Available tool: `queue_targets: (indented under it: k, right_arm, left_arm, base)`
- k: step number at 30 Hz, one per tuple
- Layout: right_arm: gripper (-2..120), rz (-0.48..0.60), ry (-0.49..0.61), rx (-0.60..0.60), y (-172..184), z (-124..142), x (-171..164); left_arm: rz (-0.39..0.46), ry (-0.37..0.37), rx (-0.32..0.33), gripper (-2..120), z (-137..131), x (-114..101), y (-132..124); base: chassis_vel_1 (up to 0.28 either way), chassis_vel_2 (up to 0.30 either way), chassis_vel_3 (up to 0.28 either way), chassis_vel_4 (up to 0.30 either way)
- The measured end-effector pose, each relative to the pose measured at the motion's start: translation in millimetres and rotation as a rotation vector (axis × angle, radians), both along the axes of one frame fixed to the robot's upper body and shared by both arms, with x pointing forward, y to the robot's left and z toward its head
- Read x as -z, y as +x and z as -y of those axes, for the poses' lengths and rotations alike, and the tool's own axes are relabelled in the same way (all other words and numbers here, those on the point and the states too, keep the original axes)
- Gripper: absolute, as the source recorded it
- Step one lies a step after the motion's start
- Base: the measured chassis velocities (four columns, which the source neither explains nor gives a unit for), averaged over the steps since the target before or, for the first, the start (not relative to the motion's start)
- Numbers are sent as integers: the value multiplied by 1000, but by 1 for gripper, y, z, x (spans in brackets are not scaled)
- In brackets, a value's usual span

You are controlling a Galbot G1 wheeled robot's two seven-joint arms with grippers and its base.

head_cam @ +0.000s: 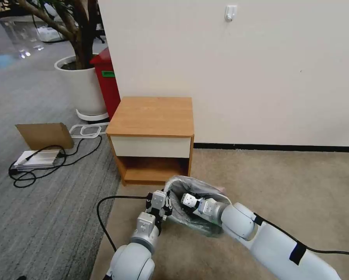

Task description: Pick up the garbage bag from the table and place it over the trash can.

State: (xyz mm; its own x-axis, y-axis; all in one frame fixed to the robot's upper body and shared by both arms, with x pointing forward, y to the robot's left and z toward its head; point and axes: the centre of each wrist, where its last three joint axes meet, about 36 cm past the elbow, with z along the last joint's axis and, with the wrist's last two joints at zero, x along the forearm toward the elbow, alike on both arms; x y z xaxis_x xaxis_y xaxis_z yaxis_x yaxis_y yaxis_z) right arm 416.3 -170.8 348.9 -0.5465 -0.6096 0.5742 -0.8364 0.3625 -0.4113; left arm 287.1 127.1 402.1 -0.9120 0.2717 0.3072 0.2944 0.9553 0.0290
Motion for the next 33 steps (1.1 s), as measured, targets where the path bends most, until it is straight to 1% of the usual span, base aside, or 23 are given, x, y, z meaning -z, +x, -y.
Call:
queue_targets:
  k: [5,9,12,13,17,18,20,22,23,26,27,28,29,30,31,33]
  right_arm:
    - [0,1,5,3,-1,1,0]
    - [0,17,26,-1,-9,6,-9]
    - [0,34,43,-8,-19,16,-20]
    - [0,34,43,-8,-19,16,-20]
    - [0,49,54,-4,-35,37,-31]
    - [0,49,54,-4,-35,37,-31]
    - [0,59,65,3,-41,48,-37]
    - [0,74,111,19,-48,60,-51]
    - [0,74,111,19,-48,60,-51]
    - [0,108,221,80,-55,63,-76]
    - [0,108,221,80,-55,63,-76]
    - [0,116,250,101,-56,63,-82]
    - [7,131,332,174,-61,62,-90]
    - [10,136,376,219,-64,62,-92]
    - [10,136,376,219,-64,62,-92]
    - [20,150,460,307,-70,63,-91]
  left_arm:
    - [-2,0,-3,4,-1,1,0]
    - [-9,6,-20,4,-6,4,4]
    - [-39,-20,-59,4,-11,5,10]
    - [-39,-20,-59,4,-11,5,10]
    - [-104,-68,-114,4,-19,6,19]
    - [-104,-68,-114,4,-19,6,19]
    - [-146,-102,-136,4,-22,6,21]
    - [-205,-156,-159,4,-24,4,23]
    - [-205,-156,-159,4,-24,4,23]
    - [-305,-231,-173,4,-28,1,26]
    - [-305,-231,-173,4,-28,1,26]
    - [-327,-245,-171,4,-30,0,27]
    - [-370,-273,-163,4,-33,0,28]
    - [-390,-286,-159,4,-35,0,29]
    - [-390,-286,-159,4,-35,0,29]
    - [-424,-302,-156,4,-39,3,30]
  base:
    - [0,0,0,0]
    - [0,0,0,0]
    - [0,0,0,0]
    - [0,0,0,0]
    - [0,0,0,0]
    - [0,0,0,0]
    - [0,0,0,0]
    - [0,0,0,0]
    - [0,0,0,0]
    - [0,0,0,0]
    - [0,0,0,0]
    - [0,0,0,0]
    - [0,0,0,0]
    - [0,0,0,0]
    - [0,0,0,0]
    - [0,0,0,0]
